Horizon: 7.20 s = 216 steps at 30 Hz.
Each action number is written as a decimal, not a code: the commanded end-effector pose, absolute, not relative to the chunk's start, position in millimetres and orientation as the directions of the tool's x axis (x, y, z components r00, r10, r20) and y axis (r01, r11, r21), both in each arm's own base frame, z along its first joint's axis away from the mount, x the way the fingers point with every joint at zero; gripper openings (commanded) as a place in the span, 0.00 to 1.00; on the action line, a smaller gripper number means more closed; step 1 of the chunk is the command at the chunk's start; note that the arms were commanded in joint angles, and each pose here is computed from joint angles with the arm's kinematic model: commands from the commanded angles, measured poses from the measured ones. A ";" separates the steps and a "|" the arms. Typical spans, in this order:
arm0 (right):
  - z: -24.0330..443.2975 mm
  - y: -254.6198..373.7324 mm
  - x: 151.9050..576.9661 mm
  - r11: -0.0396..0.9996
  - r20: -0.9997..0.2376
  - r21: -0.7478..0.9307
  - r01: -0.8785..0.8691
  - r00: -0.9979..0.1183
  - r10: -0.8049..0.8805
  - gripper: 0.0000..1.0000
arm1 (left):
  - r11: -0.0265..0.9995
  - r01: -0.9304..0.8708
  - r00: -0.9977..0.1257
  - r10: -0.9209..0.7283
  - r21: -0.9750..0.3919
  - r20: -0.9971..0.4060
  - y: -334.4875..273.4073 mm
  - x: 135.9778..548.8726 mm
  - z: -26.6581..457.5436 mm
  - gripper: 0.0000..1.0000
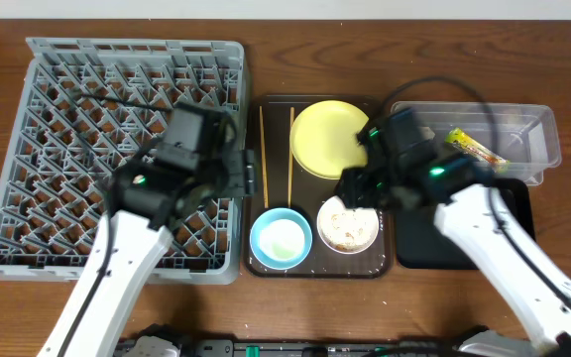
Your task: Sort waste into correct bins and load items into the dishwasher
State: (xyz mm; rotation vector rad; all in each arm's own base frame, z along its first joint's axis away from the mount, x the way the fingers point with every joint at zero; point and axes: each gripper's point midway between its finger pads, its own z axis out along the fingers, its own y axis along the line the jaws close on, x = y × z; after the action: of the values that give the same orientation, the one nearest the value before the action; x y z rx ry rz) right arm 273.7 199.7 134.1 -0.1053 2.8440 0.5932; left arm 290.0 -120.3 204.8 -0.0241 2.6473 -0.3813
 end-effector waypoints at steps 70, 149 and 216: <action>358.3 243.9 243.2 -0.037 -0.814 0.579 -0.814 -0.577 -0.066 0.01 | 0.348 0.554 -0.799 -0.031 -0.756 -0.600 -208.9 209.8 368.8 0.89; 397.1 252.2 232.8 -0.191 -0.857 0.513 -0.837 -0.511 -0.064 0.28 | 0.039 0.679 -0.734 0.064 -0.733 -0.676 -228.7 198.6 405.7 0.66; 150.6 118.7 311.9 0.943 -0.407 0.331 -0.023 -0.905 0.121 0.71 | 0.640 -0.758 -0.648 -0.761 -0.121 0.033 101.6 221.3 149.5 0.87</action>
State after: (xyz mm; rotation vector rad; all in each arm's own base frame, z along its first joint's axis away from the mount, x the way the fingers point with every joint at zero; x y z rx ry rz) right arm 315.4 102.7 144.2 0.1958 2.6733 0.4100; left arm 213.2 102.4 127.4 -1.3822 2.8824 -0.1489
